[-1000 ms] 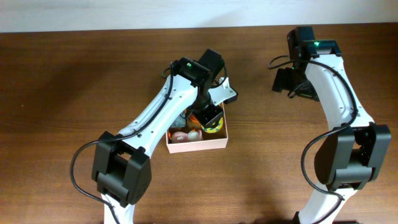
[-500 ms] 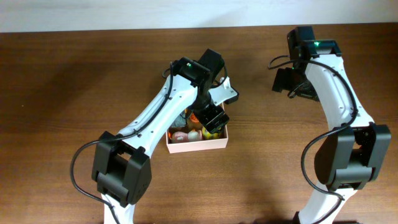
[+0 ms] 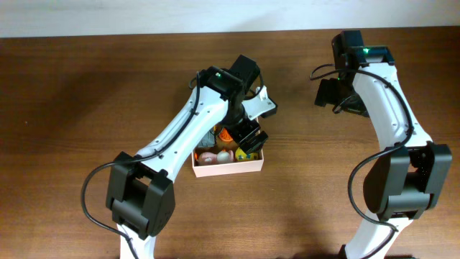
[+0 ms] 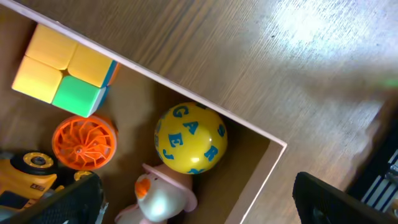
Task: Pack container
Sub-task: 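Lift the left gripper out and retract it to the upper left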
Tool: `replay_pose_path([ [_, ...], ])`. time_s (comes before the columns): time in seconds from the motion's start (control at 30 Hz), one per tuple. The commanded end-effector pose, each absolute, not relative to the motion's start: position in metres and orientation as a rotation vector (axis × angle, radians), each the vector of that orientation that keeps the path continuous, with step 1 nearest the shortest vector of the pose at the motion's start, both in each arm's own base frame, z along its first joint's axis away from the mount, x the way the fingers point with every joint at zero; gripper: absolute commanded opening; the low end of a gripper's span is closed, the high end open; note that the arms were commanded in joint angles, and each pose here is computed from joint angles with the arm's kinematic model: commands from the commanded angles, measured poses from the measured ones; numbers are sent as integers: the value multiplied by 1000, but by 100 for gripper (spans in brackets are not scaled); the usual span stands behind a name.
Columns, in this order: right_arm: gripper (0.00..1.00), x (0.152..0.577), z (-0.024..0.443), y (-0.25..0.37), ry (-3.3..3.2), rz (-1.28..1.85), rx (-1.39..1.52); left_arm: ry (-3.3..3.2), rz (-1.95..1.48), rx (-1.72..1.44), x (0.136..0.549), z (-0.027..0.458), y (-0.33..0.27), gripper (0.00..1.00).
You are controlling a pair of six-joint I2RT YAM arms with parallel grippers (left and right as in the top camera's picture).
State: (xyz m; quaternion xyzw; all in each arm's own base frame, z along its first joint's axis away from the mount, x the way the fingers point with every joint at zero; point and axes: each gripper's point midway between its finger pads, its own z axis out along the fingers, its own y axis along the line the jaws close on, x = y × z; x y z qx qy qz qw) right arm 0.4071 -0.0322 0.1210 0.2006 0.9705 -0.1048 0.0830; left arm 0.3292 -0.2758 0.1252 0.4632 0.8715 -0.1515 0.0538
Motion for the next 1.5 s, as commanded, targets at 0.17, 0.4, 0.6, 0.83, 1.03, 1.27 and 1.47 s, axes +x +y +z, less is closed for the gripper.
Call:
replay_pose_path([
  [0.17,99,406,120,-30,2901,-311,601,2729,83,797,416,171,-186,99],
  [0.4,99,406,120,-30,2901,-311,601,2705,168,206,462,215,-94,99],
  [0.6,99,406,120,-30,2901,-311,601,2726,131,-14,471,218,-24,99],
  [0.83,99,406,120,-30,2901,-311,601,2775,127,-122,461,213,12,99],
  [1.03,99,406,120,-30,2901,-311,601,2788,129,-124,458,212,13,99],
  [1.27,99,406,120,-30,2901,-311,601,2788,129,-124,458,212,13,99],
  [1.47,99,406,120,-30,2901,-311,601,2788,129,-124,458,212,13,99],
])
